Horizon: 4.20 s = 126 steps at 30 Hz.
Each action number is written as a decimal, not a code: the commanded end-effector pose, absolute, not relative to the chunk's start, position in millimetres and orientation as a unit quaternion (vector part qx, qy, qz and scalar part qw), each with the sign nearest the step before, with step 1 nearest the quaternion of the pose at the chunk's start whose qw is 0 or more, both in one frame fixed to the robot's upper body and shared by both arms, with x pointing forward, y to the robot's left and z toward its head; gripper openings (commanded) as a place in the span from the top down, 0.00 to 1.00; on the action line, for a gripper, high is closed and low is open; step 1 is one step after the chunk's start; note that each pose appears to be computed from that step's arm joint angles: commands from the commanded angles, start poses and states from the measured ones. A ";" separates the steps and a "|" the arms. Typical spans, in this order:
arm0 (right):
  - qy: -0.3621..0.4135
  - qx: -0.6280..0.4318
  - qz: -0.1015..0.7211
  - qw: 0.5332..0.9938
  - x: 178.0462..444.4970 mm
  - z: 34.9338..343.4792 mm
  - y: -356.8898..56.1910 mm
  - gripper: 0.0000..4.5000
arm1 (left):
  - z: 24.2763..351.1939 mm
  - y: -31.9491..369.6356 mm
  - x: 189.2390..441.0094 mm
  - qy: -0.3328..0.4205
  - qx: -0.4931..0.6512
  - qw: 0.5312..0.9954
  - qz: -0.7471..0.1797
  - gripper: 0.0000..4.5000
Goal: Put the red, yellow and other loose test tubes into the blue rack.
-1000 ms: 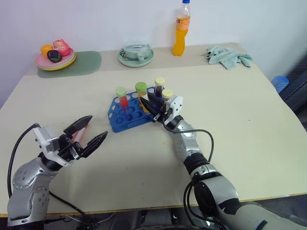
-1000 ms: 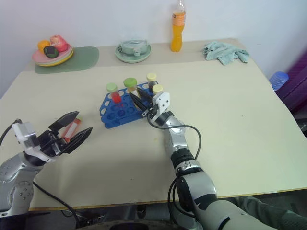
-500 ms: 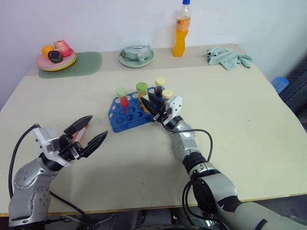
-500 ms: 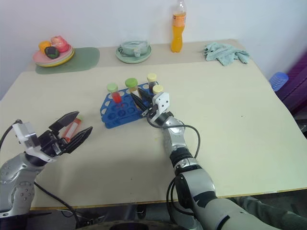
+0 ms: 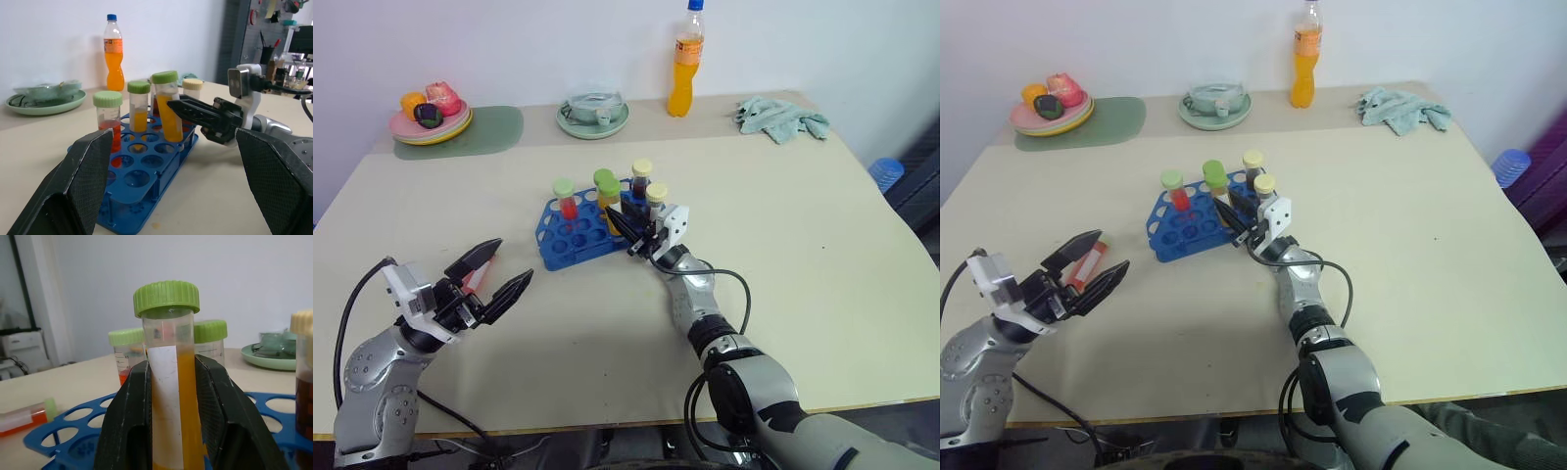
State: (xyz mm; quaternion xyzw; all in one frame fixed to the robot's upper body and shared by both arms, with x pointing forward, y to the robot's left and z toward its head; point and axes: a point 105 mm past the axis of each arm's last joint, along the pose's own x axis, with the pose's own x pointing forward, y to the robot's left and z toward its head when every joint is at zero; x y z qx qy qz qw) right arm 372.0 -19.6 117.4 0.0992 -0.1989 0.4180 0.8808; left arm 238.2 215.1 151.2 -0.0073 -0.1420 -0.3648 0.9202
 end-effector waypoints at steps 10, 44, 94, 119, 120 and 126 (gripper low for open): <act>-0.245 0.045 0.391 0.886 371.9 132.0 -35.2 0.01 | 160.4 217.5 240.6 -0.169 -0.015 0.926 -0.337 0.09; -0.133 -0.194 0.564 0.791 293.0 198.5 -131.2 0.01 | 177.4 273.4 293.8 0.291 -0.045 0.955 -0.036 0.09; -0.135 -0.182 0.531 0.816 285.5 201.0 -116.8 0.00 | 138.4 274.1 316.1 0.505 -0.013 0.862 -0.039 0.84; -0.109 -0.163 0.480 0.855 288.3 164.5 -150.2 0.00 | 232.3 152.2 314.8 -0.168 0.014 0.913 -0.371 0.84; -0.109 -0.164 0.478 0.856 287.5 163.9 -150.4 0.00 | 231.5 147.2 315.5 -0.187 0.028 0.904 -0.385 0.84; -0.110 -0.166 0.459 0.866 282.4 164.0 -153.3 0.00 | 211.5 135.1 328.4 -0.206 0.037 0.896 -0.393 0.84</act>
